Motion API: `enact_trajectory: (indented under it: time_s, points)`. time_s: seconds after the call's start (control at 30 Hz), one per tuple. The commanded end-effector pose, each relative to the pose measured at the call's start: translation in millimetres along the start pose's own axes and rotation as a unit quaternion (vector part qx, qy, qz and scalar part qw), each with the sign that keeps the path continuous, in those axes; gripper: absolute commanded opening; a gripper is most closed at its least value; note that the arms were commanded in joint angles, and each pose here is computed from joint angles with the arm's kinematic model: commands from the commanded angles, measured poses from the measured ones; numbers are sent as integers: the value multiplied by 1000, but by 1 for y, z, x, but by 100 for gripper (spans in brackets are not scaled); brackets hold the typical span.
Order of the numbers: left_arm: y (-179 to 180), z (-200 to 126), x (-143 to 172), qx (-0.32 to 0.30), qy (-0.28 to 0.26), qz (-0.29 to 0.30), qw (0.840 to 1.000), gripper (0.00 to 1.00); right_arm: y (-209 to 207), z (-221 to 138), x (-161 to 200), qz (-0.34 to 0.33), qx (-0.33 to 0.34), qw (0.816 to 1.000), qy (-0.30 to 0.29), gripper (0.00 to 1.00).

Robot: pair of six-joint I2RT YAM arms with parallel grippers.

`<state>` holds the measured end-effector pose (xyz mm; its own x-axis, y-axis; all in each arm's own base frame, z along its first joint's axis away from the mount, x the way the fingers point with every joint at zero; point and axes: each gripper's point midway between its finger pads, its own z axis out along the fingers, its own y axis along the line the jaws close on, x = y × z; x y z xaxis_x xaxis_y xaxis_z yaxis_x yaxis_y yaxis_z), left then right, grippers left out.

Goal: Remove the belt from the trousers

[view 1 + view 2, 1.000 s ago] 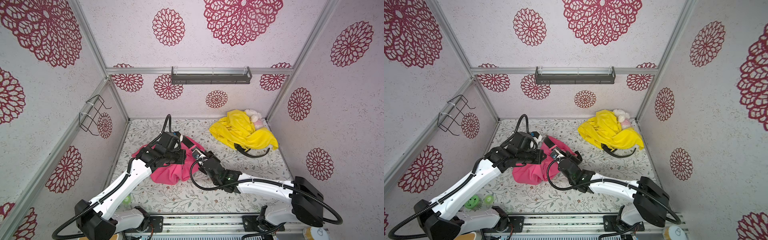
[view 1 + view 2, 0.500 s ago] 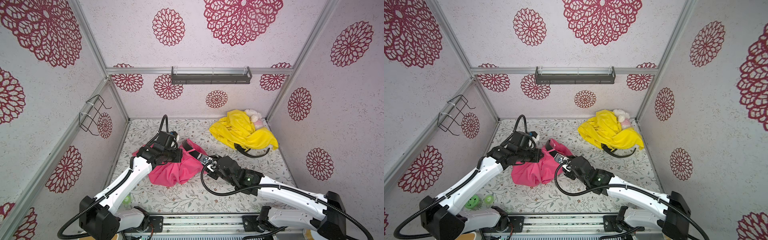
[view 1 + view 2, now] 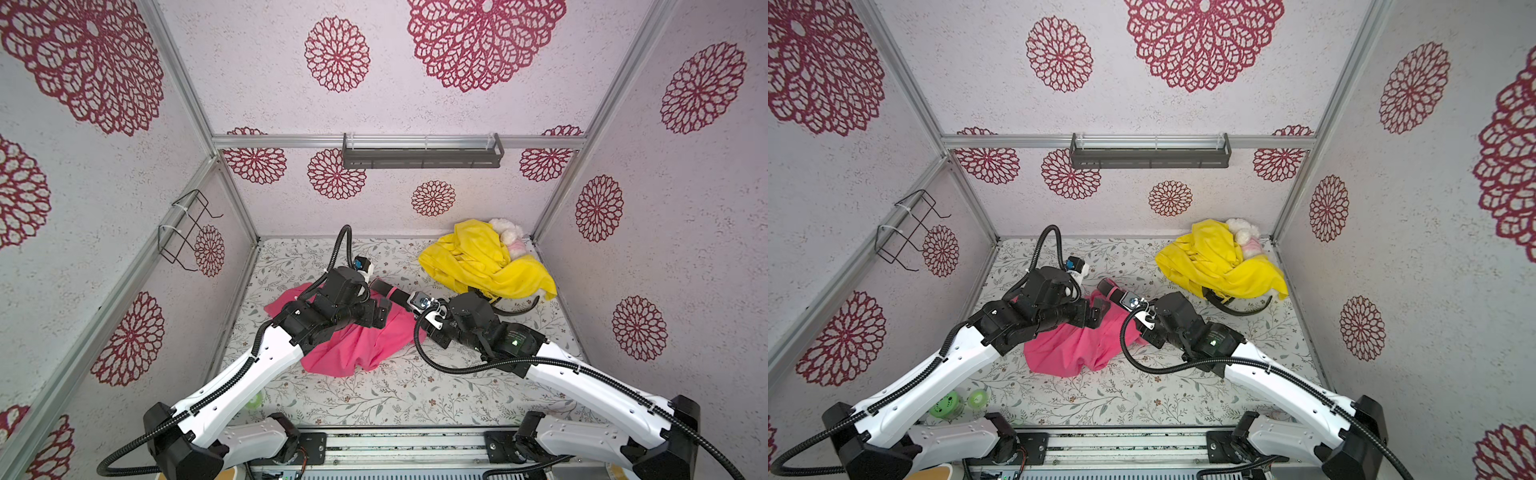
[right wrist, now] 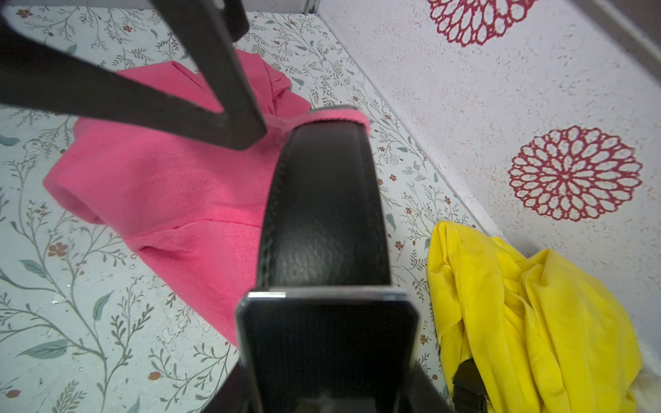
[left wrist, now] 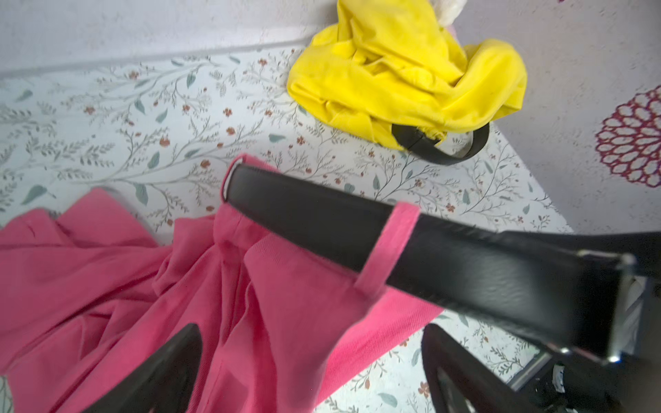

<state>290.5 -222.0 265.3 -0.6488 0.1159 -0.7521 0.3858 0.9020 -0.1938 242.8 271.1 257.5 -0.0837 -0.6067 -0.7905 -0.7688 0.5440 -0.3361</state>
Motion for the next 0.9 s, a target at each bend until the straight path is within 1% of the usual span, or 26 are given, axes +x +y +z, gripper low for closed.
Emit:
enact_trajectory:
  time_s: [0.0,0.07,0.17,0.23,0.37,0.47,0.53,0.6,0.7,0.73,0.8,0.87]
  points:
    - [10,20,0,-39,5,12,999,98,-11,-17,-40,9,3,998,-63,0]
    - [12,31,-3,-50,3,20,999,97,-12,-21,-43,11,1,998,-68,0]
    - [32,46,-5,-109,8,28,994,97,-14,-27,-47,14,1,997,-74,0]
    - [51,55,-6,-140,7,12,990,97,-16,-32,-49,18,4,997,-79,0]
    - [80,71,1,-150,3,-32,988,97,-17,-38,-47,23,6,997,-80,0]
    - [100,85,20,-164,27,-53,985,97,-20,-40,-47,25,11,996,-81,0]
    - [104,88,30,-169,36,-54,983,98,-22,-40,-47,25,14,996,-82,0]
    - [94,77,25,-152,17,-42,987,97,-24,-37,-45,23,11,997,-74,0]
    - [78,38,2,-147,-45,5,988,97,-25,-34,-47,22,-8,998,-65,0]
    - [75,24,-6,-151,-65,24,986,97,-24,-33,-48,22,-18,998,-63,0]
    - [62,4,-17,-134,-101,67,983,97,-22,-30,-50,18,-34,998,-55,0]
    - [52,-7,-23,-117,-129,108,979,97,-21,-28,-55,15,-46,997,-53,0]
